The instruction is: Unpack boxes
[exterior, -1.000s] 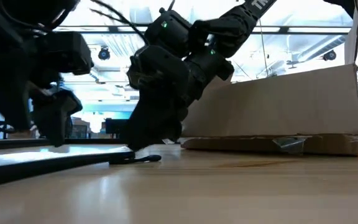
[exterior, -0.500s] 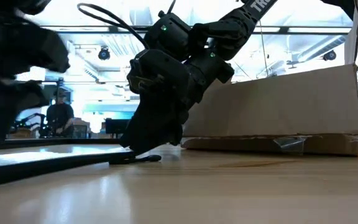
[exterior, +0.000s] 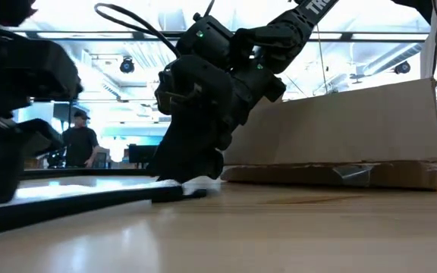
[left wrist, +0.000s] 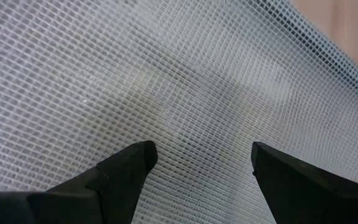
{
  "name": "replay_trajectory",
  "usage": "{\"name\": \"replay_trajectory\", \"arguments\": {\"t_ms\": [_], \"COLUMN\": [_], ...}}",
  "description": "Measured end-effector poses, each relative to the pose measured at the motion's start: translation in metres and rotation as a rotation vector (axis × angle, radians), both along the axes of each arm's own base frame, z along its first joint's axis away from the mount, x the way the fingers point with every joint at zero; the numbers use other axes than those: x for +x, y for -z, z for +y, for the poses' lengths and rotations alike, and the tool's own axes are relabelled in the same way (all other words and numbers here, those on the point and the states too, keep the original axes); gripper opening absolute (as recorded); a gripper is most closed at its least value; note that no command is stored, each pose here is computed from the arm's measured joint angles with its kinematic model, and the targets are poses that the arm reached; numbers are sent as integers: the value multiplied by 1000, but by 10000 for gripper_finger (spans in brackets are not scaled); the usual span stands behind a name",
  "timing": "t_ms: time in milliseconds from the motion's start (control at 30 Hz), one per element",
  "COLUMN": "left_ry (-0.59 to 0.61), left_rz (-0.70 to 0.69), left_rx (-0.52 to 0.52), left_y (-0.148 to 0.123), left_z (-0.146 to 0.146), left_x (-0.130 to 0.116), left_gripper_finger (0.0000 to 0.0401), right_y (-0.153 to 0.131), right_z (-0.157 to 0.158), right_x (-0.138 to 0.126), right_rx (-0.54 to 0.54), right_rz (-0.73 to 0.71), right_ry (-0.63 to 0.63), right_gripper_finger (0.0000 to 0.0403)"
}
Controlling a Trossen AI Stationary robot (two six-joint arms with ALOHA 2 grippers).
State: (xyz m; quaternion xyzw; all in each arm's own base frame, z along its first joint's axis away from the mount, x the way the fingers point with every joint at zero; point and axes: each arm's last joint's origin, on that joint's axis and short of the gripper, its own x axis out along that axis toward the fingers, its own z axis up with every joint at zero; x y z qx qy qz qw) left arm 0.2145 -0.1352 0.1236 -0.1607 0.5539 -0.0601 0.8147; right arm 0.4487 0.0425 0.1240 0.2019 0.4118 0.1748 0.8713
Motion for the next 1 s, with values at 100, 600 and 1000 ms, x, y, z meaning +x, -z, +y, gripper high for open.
{"name": "replay_trajectory", "arguments": {"t_ms": [100,600,1000], "left_ry": [17,-19,-25], "left_rz": [-7,-104,-111], "left_rx": [22,211,231], "left_y": [5,-1,-1], "left_z": [3,21,24], "left_x": [7,31,32], "left_gripper_finger": [276,276,276], "right_y": [0,0,-1], "right_z": [1,11,12], "right_x": [0,-3,-3], "right_rx": [16,114,88], "right_rz": [10,36,-2], "right_ry": [-1,-101,-130], "right_gripper_finger": [181,157,10]}}
